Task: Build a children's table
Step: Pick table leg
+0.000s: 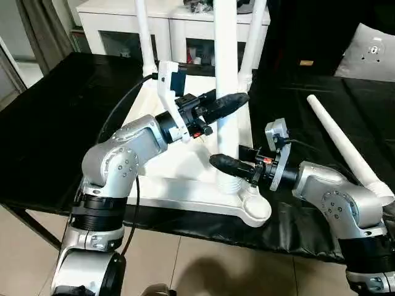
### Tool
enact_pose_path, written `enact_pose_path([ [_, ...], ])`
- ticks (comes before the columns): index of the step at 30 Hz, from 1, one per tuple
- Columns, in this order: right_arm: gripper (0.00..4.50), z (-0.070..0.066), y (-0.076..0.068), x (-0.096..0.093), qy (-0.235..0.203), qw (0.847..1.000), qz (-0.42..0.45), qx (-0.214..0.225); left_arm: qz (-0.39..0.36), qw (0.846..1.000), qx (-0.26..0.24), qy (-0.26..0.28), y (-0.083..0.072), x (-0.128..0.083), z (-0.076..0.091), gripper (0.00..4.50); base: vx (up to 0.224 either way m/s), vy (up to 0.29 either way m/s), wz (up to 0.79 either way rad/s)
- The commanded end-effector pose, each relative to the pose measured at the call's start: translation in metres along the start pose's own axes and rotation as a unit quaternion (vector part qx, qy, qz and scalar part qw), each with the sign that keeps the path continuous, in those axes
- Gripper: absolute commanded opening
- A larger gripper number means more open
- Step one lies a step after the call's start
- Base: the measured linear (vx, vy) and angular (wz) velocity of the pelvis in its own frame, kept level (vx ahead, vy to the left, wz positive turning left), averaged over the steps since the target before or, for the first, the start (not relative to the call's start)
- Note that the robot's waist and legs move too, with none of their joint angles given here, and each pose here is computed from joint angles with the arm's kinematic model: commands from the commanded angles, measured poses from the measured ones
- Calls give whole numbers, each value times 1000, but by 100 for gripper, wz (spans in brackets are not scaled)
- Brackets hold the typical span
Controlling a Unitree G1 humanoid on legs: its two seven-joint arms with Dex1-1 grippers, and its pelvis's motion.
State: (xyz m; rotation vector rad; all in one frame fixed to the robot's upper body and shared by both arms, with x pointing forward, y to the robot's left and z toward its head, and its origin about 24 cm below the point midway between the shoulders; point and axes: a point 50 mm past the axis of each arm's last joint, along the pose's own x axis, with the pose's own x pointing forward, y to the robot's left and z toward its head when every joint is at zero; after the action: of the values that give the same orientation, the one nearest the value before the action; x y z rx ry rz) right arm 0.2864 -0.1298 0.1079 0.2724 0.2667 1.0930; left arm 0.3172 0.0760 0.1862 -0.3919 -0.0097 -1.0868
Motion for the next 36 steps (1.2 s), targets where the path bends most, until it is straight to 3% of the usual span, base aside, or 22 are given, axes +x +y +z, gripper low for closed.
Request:
enact_pose_path([
  [1, 263, -1, -2, 0, 6, 1000, -8, 3, -3, 1000, 12, -2, -1, 0, 2, 181, 0, 0, 0],
  [8, 204, -6, -3, 4, 12, 1000, -20, 5, 0, 1000, 13, 2, -1, 0, -1, 181, 0, 0, 0],
  [14, 196, -2, -6, 5, -1, 999, -43, 7, 18, 999, 26, 14, 1, 1, -5, 181, 0, 0, 0],
  [16, 195, 2, -8, 5, -11, 998, -56, -4, 40, 998, 45, 15, 5, 2, -7, 251, 0, 0, 0],
  [19, 195, 11, -14, 5, -33, 994, -92, -38, 64, 995, 82, 8, 8, 2, -8, 251, 0, 0, 0],
  [20, 194, 13, -16, 5, -40, 992, -105, -50, 73, 993, 96, 3, 9, 1, -7, 275, 0, 0, 0],
  [26, 193, 22, -26, 13, -72, 978, -181, -77, 130, 985, 112, -25, 10, 8, -8, 306, 0, 0, 0],
  [30, 193, 16, -22, 28, -52, 978, -175, -105, 169, 980, 103, -34, 10, 18, -18, 306, 0, 0, 0],
  [36, 193, 10, -20, 48, -58, 971, -197, -120, 210, 974, 78, -46, 10, 27, -25, 266, 0, 0, 0],
])
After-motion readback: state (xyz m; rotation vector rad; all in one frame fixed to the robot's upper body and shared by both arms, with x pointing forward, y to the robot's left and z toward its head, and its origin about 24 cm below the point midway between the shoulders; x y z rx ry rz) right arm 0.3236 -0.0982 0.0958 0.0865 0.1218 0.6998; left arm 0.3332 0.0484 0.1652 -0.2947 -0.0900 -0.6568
